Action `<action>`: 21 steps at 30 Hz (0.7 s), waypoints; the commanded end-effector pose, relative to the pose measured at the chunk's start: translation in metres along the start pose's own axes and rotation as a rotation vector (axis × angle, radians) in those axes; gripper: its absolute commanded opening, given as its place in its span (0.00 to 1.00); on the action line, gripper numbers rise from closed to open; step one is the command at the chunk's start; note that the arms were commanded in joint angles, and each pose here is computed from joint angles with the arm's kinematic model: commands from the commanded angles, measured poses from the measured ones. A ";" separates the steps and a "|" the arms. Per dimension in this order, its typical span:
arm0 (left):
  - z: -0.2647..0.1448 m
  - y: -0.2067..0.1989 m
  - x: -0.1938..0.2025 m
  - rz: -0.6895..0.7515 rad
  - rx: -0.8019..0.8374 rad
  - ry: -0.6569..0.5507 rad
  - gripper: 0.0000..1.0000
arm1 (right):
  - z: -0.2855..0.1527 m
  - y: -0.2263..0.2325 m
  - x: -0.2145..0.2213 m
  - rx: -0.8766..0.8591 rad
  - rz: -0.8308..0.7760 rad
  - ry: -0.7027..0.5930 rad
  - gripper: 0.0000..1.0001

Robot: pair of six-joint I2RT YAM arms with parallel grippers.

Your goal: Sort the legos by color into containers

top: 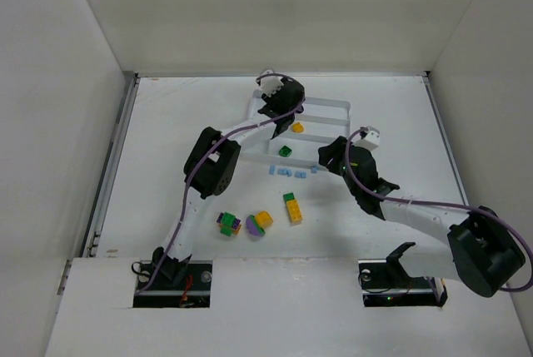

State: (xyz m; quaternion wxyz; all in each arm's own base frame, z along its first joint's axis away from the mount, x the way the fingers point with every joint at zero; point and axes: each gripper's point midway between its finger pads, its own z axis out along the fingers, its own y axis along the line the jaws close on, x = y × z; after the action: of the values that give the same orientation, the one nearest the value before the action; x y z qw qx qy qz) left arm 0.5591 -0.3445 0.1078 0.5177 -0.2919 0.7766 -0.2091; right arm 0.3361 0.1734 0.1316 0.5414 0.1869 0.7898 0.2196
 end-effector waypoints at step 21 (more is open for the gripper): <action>-0.184 0.026 -0.075 0.130 0.278 -0.058 0.43 | -0.030 0.072 0.040 -0.150 -0.332 0.088 0.56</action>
State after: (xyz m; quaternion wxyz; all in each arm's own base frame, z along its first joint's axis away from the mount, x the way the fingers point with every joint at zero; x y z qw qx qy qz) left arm 0.4300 -0.2775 0.1918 0.5586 -0.2018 0.7649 -0.2492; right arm 0.3056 0.2430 0.1441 0.5375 0.0404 0.8121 0.2238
